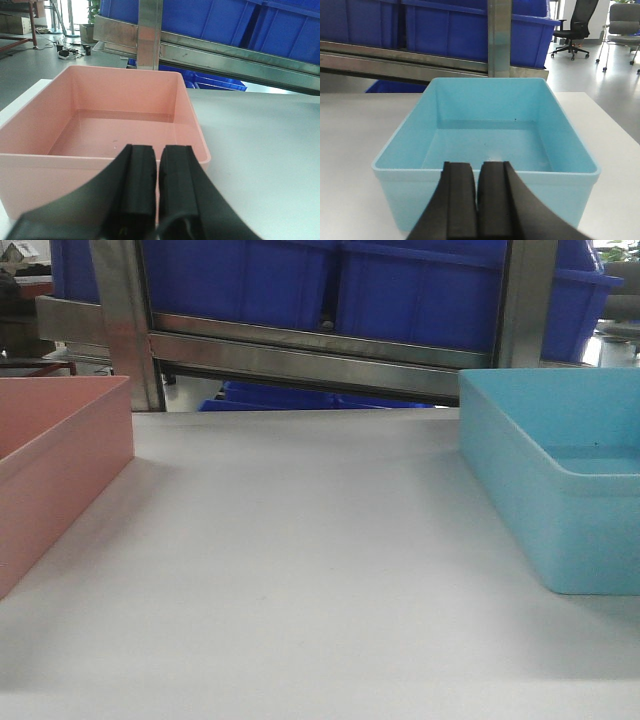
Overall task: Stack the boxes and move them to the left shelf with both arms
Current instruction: 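Lower the left gripper onto the rim of the pink bin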
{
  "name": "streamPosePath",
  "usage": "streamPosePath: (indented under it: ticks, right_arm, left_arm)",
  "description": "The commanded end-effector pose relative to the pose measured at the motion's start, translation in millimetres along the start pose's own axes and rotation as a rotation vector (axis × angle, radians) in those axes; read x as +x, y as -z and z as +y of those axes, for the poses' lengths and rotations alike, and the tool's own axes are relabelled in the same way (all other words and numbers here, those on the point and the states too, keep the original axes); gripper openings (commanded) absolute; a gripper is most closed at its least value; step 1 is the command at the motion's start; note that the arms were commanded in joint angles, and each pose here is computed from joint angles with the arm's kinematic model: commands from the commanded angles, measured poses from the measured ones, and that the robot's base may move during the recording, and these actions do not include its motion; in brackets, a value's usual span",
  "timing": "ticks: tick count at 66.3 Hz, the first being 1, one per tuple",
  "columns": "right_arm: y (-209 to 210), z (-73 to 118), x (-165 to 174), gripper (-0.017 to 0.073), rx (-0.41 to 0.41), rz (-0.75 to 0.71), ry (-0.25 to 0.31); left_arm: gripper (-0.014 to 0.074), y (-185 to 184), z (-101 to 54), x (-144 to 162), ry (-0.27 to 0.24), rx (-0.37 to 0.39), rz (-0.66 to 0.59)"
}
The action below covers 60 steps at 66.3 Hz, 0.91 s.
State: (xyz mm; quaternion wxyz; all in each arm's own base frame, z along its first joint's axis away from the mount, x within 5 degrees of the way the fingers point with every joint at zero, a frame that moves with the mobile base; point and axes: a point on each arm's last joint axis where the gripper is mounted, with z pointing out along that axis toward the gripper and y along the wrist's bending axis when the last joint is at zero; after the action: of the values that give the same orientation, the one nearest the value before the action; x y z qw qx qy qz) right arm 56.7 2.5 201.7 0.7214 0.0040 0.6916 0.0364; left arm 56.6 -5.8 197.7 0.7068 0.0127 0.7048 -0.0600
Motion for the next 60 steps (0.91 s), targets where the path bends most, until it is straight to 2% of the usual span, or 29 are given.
streamPosePath:
  ticks: [1, 24, 33, 39, 45, 49, 55, 60]
  right_arm:
    - [2.9, 1.8, -15.5, 0.0053, -0.019, -0.128, 0.012]
    - [2.9, 1.8, -15.5, 0.0053, -0.019, -0.128, 0.012]
    - [2.9, 1.8, -15.5, 0.0053, -0.019, -0.128, 0.012]
    - [2.9, 1.8, -15.5, 0.0053, -0.019, -0.128, 0.012]
    - [2.9, 1.8, -15.5, 0.0053, -0.019, -0.128, 0.012]
    - [2.9, 1.8, -15.5, 0.0053, -0.019, -0.128, 0.012]
    - [2.9, 1.8, -15.5, 0.0053, -0.019, -0.128, 0.012]
    - [2.9, 1.8, -15.5, 0.0053, -0.019, -0.128, 0.012]
  left_arm:
    - [0.0008, 0.5, 0.0, 0.5, -0.001, 0.004, -0.078]
    - [0.0008, 0.5, 0.0, 0.0, 0.007, 0.005, -0.084]
    - [0.0008, 1.3, -0.4, -6.5, 0.022, 0.011, -0.155]
    - [0.0008, 3.0, -0.7, -14.8, 0.037, 0.017, -0.249]
    - [0.0008, 6.7, -1.1, -31.0, 0.058, 0.023, -0.361]
    - [0.0008, 8.1, -2.0, -44.1, 0.058, 0.025, -0.377]
    - [0.0008, 6.9, -4.3, -71.6, 0.053, 0.024, -0.328]
    - [0.0013, 2.0, -6.8, -101.2, 0.006, 0.017, -0.255]
